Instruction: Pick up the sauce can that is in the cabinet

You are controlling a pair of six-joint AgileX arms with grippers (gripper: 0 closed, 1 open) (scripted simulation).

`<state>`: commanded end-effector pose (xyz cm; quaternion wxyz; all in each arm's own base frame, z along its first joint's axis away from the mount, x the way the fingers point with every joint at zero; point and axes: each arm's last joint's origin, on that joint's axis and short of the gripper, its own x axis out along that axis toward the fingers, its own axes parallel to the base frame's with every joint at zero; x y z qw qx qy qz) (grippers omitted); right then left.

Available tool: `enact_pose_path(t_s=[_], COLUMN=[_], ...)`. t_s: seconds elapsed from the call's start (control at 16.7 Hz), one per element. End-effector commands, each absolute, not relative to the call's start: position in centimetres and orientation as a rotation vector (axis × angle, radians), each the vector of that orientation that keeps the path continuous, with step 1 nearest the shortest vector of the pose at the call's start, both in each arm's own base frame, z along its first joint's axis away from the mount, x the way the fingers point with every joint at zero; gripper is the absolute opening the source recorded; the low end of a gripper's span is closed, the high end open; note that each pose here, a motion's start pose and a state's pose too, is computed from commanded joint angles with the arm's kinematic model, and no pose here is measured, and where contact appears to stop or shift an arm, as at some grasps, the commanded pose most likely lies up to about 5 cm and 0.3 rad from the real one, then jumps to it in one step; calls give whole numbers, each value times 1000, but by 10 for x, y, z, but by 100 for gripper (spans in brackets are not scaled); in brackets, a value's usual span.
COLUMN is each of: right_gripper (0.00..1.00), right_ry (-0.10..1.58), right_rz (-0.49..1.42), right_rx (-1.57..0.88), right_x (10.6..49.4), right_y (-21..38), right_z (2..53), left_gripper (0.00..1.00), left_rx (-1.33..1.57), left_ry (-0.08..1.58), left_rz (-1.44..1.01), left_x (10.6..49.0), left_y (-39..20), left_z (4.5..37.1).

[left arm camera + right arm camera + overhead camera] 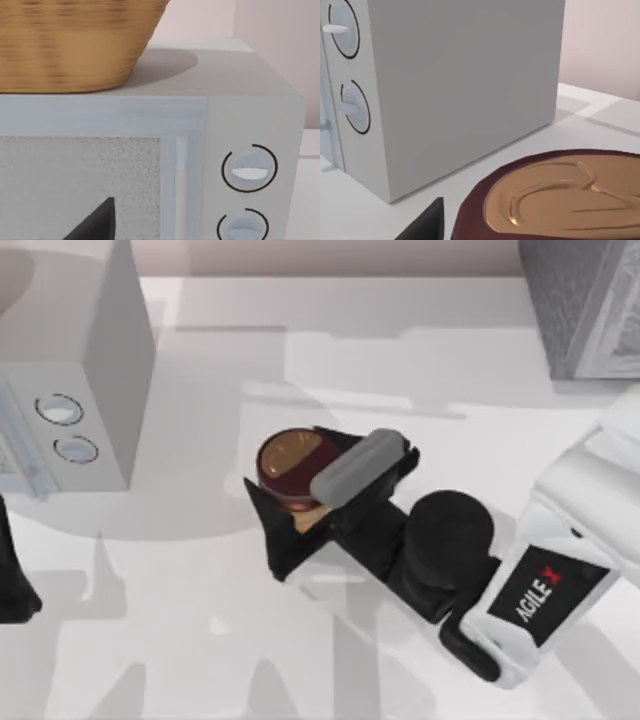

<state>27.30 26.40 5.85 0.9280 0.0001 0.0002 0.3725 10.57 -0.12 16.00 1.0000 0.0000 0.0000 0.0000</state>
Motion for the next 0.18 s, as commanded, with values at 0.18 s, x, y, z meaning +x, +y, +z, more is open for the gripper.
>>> enact_pose_path(t_s=[0.18], right_gripper=[100], right_ry=[0], right_rz=[763], right_rx=[0], right_x=[273], right_y=[264], right_z=[59], left_gripper=[100], left_rx=[0], left_ry=[0], left_rz=[0], left_x=[106], left_y=[-1], left_z=[160])
